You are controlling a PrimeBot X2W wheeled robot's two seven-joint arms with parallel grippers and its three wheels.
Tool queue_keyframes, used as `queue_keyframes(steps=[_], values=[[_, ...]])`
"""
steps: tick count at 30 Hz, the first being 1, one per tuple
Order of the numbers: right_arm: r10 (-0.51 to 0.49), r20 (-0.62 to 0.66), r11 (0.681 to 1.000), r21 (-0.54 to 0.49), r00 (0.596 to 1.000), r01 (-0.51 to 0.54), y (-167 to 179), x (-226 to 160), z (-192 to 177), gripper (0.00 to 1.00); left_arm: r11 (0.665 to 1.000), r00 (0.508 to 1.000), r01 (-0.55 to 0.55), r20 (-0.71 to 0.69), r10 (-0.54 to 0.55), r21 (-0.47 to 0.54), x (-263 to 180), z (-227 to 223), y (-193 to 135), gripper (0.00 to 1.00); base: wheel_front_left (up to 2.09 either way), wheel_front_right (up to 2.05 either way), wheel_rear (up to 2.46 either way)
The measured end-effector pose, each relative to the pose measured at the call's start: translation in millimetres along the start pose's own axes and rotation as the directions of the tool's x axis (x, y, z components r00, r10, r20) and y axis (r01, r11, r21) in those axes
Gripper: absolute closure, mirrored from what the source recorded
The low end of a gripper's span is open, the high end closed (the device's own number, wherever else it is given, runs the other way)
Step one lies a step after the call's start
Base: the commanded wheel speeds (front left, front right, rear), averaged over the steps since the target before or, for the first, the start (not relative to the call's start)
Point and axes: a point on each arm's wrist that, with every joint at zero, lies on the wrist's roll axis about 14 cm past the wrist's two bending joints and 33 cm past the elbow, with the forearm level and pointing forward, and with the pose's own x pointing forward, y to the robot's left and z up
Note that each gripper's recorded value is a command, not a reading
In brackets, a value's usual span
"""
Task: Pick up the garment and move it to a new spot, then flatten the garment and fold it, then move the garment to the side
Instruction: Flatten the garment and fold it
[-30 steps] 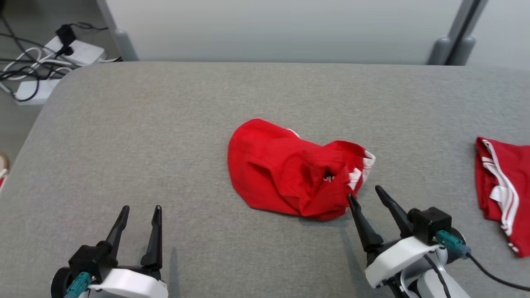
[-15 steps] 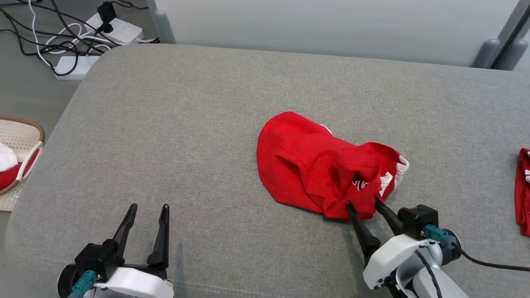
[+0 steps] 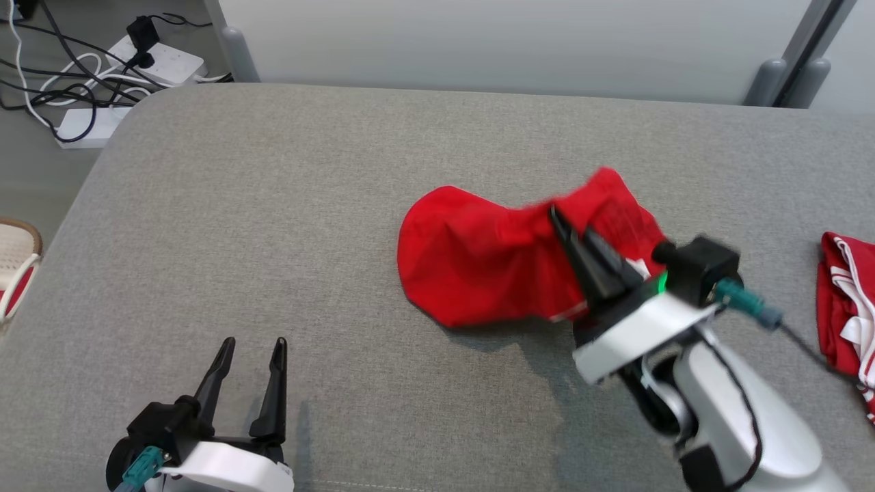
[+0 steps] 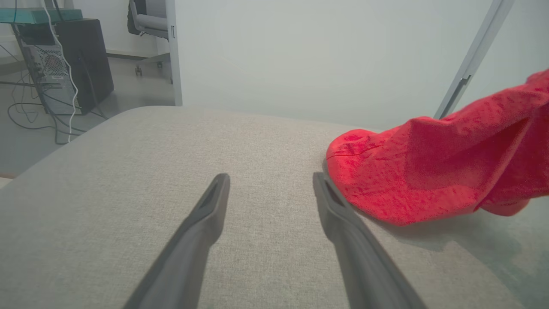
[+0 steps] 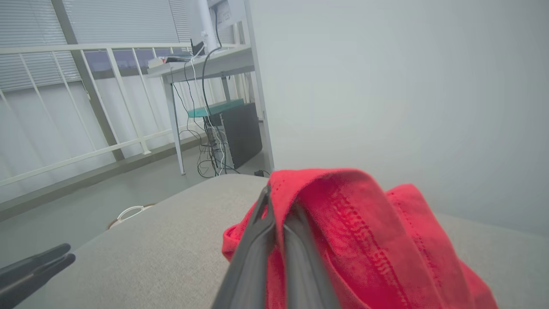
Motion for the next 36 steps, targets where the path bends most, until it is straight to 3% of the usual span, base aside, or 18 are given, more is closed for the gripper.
queue_keyframes(steps=[3,6,11,16,17,18,19,21,26,30,36], values=[[-0.021,0.094,0.999,-0.024,0.995,0.023,-14.7,10.0,37.5,1.00,1.000,1.000,0.019,-0.003,-0.019,-0.008,2.3,-1.0,-6.6,0.00,0.00,0.00,0.00],[-0.124,0.069,0.990,-0.058,0.990,0.128,-59.6,7.1,45.7,1.00,0.999,0.999,0.038,0.000,-0.038,-0.007,6.0,-0.2,-12.8,0.00,0.00,0.00,0.00],[-0.328,-0.126,0.943,-0.107,0.936,0.316,-135.3,-21.6,-3.0,1.00,0.999,0.998,0.050,-0.025,-0.050,-0.013,6.4,-8.1,-17.1,0.00,0.00,0.00,0.00],[-0.464,-0.309,0.885,-0.190,0.830,0.424,-186.1,-58.2,-57.4,1.00,0.997,0.997,0.075,-0.025,-0.075,-0.008,15.4,-7.2,-24.8,0.00,0.00,0.00,0.00],[-0.487,-0.331,0.873,-0.202,0.808,0.444,-194.8,-64.3,-63.8,0.95,0.997,0.996,0.082,-0.025,-0.082,-0.007,17.0,-7.1,-27.0,0.00,0.00,0.00,0.00],[-0.509,-0.349,0.861,-0.211,0.787,0.463,-202.7,-69.5,-68.7,0.52,0.996,0.996,0.089,-0.024,-0.089,-0.005,18.4,-6.8,-29.0,0.00,0.00,0.00,0.00],[-0.532,-0.356,0.847,-0.211,0.769,0.488,-210.3,-75.1,-71.4,0.00,0.995,0.995,0.099,-0.024,-0.099,-0.004,19.3,-6.8,-32.3,0.00,0.00,0.00,0.00],[-0.567,-0.352,0.823,-0.215,0.745,0.525,-221.4,-83.9,-72.3,0.00,0.993,0.993,0.118,-0.026,-0.118,-0.003,20.6,-7.2,-38.4,0.00,0.00,0.00,0.00],[-0.585,-0.323,0.811,-0.218,0.744,0.543,-221.9,-91.5,-70.6,0.00,0.987,0.987,0.159,-0.022,-0.159,-0.015,25.5,-6.4,-52.4,0.00,0.00,0.00,0.00],[-0.585,-0.271,0.811,-0.205,0.764,0.548,-215.6,-92.2,-61.9,0.00,0.976,0.975,0.217,-0.048,-0.218,-0.018,30.4,-14.8,-72.2,0.00,0.00,0.00,0.00],[-0.542,-0.190,0.839,-0.166,0.818,0.518,-192.9,-85.9,-48.4,0.00,0.938,0.936,0.345,-0.070,-0.346,-0.022,62.2,-18.2,-116.0,0.00,0.00,0.00,0.00]])
